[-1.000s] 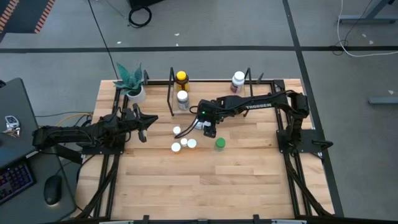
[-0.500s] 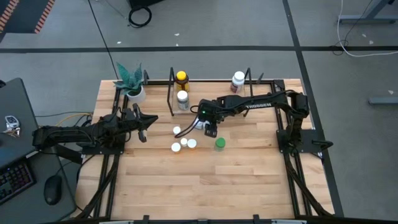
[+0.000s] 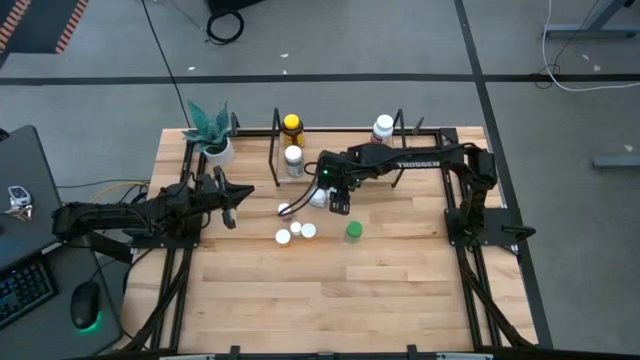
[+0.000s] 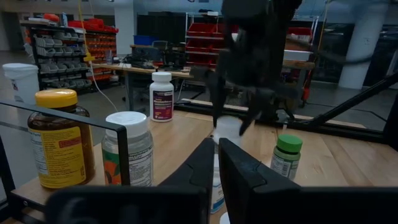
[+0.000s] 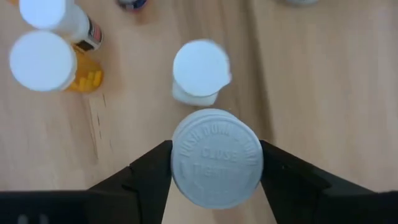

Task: Pick and place medicine bottles onto shelf by color
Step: Put the white yellow medicine bottle on the shelf

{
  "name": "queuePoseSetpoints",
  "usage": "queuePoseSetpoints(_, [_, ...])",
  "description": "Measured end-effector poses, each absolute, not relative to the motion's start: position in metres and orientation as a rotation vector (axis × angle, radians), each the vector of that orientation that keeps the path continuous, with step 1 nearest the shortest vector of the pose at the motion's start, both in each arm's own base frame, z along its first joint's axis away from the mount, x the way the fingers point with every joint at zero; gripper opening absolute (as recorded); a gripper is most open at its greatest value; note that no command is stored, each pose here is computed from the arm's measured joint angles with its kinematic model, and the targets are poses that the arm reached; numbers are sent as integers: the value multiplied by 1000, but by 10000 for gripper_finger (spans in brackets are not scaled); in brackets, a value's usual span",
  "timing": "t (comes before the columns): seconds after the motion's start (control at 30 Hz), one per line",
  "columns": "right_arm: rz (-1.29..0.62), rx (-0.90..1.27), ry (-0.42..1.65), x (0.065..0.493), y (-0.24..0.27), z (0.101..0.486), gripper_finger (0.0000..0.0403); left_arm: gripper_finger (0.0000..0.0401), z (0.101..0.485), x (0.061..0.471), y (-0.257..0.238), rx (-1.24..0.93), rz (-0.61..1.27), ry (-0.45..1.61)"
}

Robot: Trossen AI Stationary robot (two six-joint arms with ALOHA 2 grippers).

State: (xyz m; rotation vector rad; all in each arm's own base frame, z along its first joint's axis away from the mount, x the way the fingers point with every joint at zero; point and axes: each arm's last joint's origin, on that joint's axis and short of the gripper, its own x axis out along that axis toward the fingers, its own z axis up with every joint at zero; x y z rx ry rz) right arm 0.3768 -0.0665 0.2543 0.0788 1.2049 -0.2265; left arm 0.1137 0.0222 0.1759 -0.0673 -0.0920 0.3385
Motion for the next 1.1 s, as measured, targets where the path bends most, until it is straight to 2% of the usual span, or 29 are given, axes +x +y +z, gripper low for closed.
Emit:
queuePoseSetpoints(0.23, [-258, 33, 1100, 382, -88, 291, 222, 40, 176, 114, 22, -67, 339, -92])
queuePoseSetpoints(0.57, [-319, 7, 966, 379, -136, 310, 224, 30, 176, 114, 22, -67, 338, -92])
queuePoseSetpoints(0.73, [-343, 2, 912, 377, -161, 311, 224, 34, 176, 114, 22, -67, 338, -92])
queuePoseSetpoints(1.1, [-381, 89, 925, 377, -228, 286, 224, 34, 176, 114, 22, -67, 339, -90])
